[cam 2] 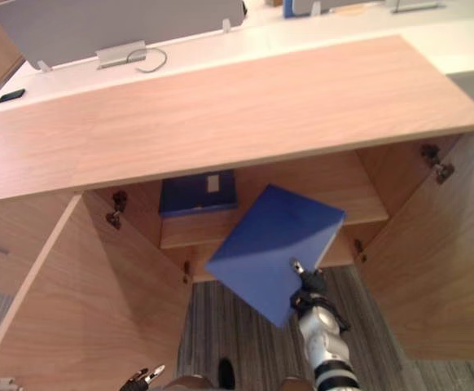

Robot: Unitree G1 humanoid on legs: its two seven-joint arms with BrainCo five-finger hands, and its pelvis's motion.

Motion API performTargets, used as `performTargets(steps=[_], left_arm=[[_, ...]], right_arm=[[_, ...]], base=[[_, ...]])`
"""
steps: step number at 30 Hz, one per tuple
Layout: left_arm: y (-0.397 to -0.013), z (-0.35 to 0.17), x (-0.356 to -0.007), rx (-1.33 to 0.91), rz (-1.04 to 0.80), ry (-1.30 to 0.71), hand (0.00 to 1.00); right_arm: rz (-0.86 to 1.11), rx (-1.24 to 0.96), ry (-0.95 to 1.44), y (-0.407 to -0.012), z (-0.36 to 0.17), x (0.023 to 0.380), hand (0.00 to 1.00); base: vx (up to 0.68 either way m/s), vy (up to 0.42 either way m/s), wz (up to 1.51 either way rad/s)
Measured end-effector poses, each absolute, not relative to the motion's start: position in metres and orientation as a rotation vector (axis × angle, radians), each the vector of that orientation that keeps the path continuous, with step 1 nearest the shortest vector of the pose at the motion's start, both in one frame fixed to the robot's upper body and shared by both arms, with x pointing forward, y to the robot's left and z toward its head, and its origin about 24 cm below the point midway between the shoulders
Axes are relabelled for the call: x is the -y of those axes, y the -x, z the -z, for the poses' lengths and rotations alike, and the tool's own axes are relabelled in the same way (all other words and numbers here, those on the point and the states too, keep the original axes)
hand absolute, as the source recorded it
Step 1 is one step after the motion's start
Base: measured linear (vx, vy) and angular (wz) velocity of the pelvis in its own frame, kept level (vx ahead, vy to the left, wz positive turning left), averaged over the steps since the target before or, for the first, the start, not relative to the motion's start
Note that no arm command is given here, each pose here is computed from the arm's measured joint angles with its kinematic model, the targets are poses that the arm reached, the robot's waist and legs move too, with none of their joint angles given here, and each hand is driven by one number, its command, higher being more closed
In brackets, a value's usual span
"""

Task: Walk over to the cabinet, pick up the folder, carry it to the office cabinet, place the folder inside the office cabinet, then close the office cabinet door

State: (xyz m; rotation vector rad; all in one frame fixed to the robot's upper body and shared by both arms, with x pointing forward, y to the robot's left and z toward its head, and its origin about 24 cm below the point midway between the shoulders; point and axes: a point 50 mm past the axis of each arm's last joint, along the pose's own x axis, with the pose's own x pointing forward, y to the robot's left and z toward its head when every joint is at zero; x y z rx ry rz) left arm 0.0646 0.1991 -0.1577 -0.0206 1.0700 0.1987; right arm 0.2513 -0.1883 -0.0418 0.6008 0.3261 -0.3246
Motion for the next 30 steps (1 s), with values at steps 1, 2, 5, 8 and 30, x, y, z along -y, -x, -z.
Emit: performTargets(steps=[1, 2, 5, 8, 30], left_arm=[[-0.065, 0.157, -0.199, -1.068, -0.198, 0.019, 0.00], [-0.067, 0.157, -0.199, -1.061, -0.198, 0.018, 0.00], [-0.072, 0.154, -0.205, -1.036, -0.211, 0.022, 0.00], [-0.081, 0.153, -0.207, -1.014, -0.239, 0.042, 0.00], [-0.134, 0.129, -0.206, -0.811, -0.357, 0.137, 0.00]], right_arm=[[0.317, -0.299, -0.623, -0.256, 0.037, 0.187, 1.00], [0.302, -0.258, -0.658, -0.264, 0.029, 0.185, 1.00], [0.272, -0.143, -0.773, -0.288, 0.002, 0.181, 1.00], [0.213, -0.015, -0.849, -0.300, -0.030, 0.177, 1.00], [0.217, 0.613, -1.382, -0.337, -0.205, 0.203, 1.00]], base=[[0.06, 0.087, -0.08], [0.03, 0.039, -0.11], [-0.05, -0.064, -0.07], [-0.13, -0.160, 0.07], [-0.06, 0.017, 0.27]])
